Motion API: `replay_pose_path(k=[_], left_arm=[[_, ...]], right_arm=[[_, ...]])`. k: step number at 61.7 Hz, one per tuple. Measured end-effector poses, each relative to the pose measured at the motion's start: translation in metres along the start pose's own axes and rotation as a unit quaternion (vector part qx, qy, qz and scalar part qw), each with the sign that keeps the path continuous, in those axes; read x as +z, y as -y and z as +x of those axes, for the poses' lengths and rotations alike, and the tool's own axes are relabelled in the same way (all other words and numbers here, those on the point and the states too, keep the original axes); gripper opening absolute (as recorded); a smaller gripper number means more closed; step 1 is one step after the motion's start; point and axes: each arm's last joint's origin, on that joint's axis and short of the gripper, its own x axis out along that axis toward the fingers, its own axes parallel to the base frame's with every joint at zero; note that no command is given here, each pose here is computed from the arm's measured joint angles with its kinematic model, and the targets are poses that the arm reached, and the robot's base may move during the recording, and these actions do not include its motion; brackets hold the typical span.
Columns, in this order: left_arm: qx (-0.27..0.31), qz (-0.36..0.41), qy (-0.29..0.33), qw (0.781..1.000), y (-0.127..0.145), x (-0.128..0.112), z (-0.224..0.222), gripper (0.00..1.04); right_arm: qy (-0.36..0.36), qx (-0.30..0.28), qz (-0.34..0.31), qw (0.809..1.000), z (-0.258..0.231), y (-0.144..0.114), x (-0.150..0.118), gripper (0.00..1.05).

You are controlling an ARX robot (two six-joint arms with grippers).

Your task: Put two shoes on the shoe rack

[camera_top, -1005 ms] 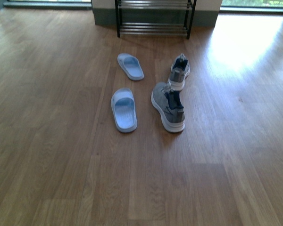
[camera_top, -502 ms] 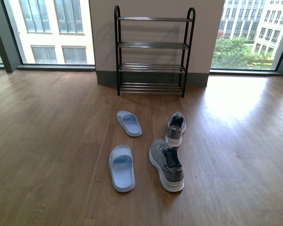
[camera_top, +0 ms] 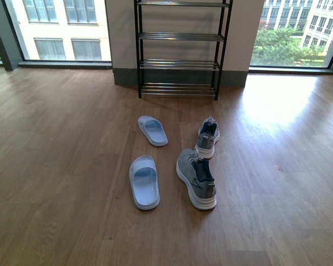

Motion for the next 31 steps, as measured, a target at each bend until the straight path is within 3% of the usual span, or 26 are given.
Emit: replay_pose_path(k=[31], left_arm=[[0.0, 0.0, 0.0, 1.0, 0.0, 0.0, 0.0, 0.95]], right_arm=[[0.0, 0.0, 0.0, 1.0, 0.0, 0.0, 0.0, 0.95]])
